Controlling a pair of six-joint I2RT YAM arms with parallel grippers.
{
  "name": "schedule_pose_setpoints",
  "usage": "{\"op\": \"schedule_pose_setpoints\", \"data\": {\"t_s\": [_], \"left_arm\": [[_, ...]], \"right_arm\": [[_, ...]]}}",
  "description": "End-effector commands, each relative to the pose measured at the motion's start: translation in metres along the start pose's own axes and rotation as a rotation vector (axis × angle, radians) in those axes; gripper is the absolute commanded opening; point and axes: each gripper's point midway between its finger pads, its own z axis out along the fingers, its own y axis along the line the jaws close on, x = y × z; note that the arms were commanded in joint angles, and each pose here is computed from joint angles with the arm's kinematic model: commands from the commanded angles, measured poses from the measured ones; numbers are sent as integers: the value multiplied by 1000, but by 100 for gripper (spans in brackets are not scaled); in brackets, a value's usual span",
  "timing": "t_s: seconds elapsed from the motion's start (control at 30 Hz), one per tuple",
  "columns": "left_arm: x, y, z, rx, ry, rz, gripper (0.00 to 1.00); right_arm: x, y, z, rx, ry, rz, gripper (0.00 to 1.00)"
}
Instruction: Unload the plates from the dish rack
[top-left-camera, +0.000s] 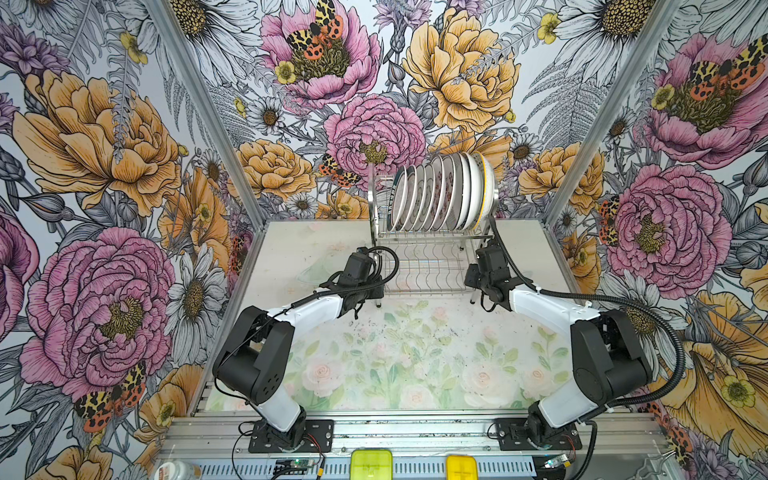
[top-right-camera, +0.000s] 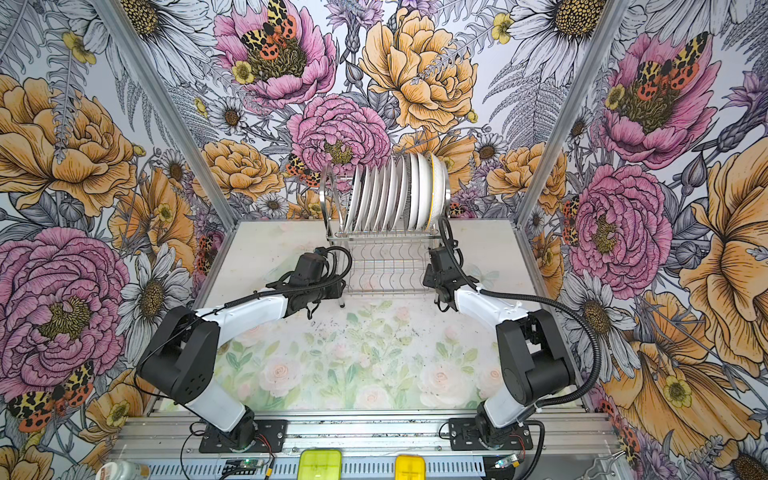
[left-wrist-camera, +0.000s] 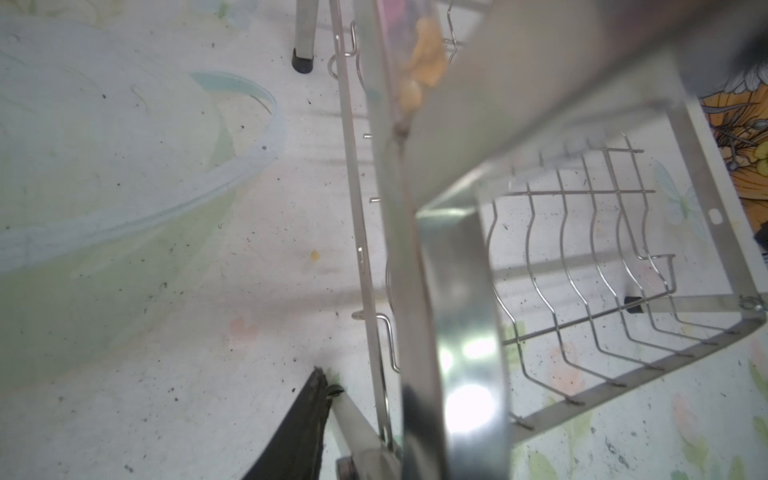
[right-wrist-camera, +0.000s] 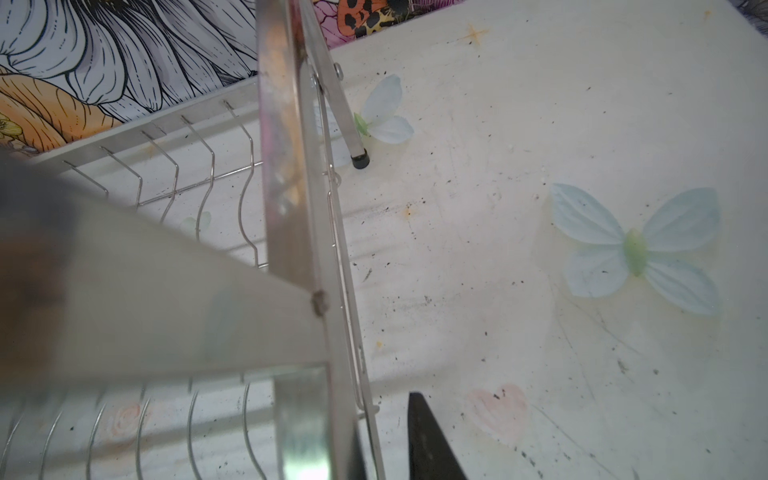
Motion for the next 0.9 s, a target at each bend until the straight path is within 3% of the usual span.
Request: {"op": "schedule_pose_setpoints", "data": {"t_s": [0.0,0.43,0.87], "left_arm": [[-13,19,1,-49,-40,-25,34],[-14,67,-21,-118,-72,-112,25],[-16,125,-52,-207,-125,-236,23]], "right_arm": [[-6,10,9,-27,-24,12,21],[-18,44,26,-99,-32,-31,12],[-25,101,49,-195,-33,-32,11]]}}
